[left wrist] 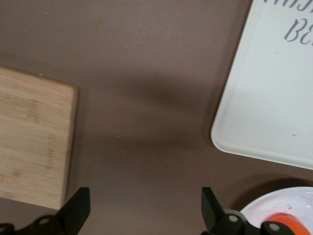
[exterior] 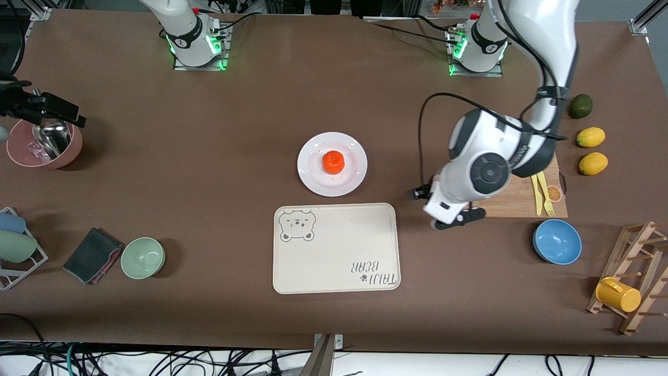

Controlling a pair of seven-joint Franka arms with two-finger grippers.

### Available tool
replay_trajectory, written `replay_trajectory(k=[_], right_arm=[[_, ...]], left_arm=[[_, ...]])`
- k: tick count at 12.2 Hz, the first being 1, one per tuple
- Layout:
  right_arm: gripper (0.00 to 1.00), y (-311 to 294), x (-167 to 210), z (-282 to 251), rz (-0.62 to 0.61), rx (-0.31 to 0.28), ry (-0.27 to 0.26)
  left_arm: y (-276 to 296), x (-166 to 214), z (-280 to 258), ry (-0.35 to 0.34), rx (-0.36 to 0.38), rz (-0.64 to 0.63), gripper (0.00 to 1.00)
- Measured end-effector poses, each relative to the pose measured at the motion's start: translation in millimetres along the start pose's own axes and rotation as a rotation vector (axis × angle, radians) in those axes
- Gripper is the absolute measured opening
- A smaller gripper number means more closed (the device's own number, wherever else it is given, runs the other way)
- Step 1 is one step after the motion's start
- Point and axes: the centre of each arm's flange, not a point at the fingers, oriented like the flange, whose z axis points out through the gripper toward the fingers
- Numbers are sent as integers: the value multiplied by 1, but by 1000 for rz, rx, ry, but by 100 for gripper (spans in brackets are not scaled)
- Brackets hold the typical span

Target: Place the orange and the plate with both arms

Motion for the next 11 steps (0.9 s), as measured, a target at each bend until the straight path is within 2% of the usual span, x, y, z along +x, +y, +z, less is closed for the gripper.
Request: replay_trajectory(k=[5,6,8,11], right_arm=[[100,0,0,0,0,0,3],[100,0,0,0,0,0,4],[100,0,1,-1,0,1,8],[100,0,1,-1,0,1,13]], left_arm=[[-125,48,-29,-29,-25,115,100],[-148,55,-35,-18,-4,132,100],[-175,61,-43,-3,33,165,100],[-204,63,-60,15,27,194,100]])
